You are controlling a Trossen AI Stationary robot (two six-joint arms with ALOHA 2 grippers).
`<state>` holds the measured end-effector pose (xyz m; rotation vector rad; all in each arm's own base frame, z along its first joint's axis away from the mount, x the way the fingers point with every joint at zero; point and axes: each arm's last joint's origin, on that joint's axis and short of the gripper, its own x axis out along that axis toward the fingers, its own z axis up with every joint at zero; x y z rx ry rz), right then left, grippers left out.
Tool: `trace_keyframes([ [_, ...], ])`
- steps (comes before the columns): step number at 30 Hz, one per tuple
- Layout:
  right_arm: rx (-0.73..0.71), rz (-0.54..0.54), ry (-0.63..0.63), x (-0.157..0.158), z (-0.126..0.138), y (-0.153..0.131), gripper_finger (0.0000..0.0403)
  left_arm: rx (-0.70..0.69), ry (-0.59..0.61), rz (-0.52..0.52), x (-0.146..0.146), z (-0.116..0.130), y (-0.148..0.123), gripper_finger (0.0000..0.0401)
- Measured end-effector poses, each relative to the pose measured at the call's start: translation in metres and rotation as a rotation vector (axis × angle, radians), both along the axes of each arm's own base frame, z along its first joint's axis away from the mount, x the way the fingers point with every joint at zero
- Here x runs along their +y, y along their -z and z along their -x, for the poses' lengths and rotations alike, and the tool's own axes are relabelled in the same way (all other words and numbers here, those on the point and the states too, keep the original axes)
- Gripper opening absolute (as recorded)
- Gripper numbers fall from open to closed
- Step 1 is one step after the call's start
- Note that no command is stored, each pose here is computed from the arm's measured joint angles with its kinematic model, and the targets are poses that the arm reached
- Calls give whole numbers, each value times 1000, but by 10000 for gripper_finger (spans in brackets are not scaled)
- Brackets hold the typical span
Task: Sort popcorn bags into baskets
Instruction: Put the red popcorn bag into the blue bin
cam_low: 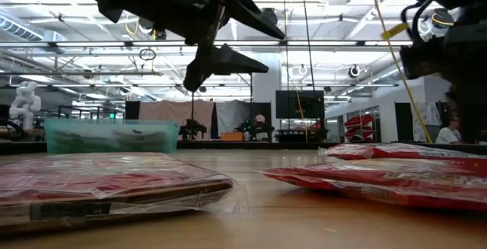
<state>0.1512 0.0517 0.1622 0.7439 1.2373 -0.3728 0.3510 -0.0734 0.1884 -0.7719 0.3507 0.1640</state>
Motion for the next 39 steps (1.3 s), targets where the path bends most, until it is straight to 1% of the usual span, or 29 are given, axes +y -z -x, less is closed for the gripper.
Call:
trace_keyframes([
  [4, 30, -53, 167, 0, 2, 3, 225, 11, 10, -19, 0, 1, 1, 224],
  [6, 51, -82, 262, -1, 4, 7, 230, 19, 10, -25, 0, 1, 2, 226],
  [9, 79, -135, 354, -2, 7, 16, 231, 41, 16, -44, 0, 2, 4, 226],
  [13, 81, -191, 412, -2, 10, 25, 231, 72, 29, -82, 1, 3, 6, 214],
  [15, 62, -212, 419, -2, 10, 29, 231, 73, 35, -96, 1, 3, 6, 205],
  [17, 39, -242, 412, -2, 10, 34, 230, 73, 36, -99, 1, 3, 6, 197],
  [20, 2, -286, 440, -1, 9, 37, 222, 73, 36, -98, 1, 3, 6, 183],
  [23, -17, -310, 443, 0, 7, 37, 200, 74, 35, -98, 1, 3, 6, 170],
  [26, -32, -320, 457, 0, 6, 36, 164, 77, 36, -99, 1, 3, 7, 159],
  [29, -58, -296, 468, -1, 5, 37, 110, 81, 41, -112, 1, 3, 7, 149],
  [31, -79, -287, 475, -2, 6, 40, 65, 82, 44, -118, 1, 3, 7, 144],
  [33, -132, -295, 467, -3, 5, 43, 21, 86, 45, -122, 1, 3, 7, 140],
  [34, -173, -298, 468, -3, 3, 43, 11, 85, 45, -122, 1, 3, 7, 139],
  [37, -300, -310, 478, -3, -2, 42, 9, 70, 45, -121, 1, 3, 6, 141],
  [39, -387, -301, 462, -3, -6, 39, 3, 68, 41, -122, 1, 3, 6, 150],
])
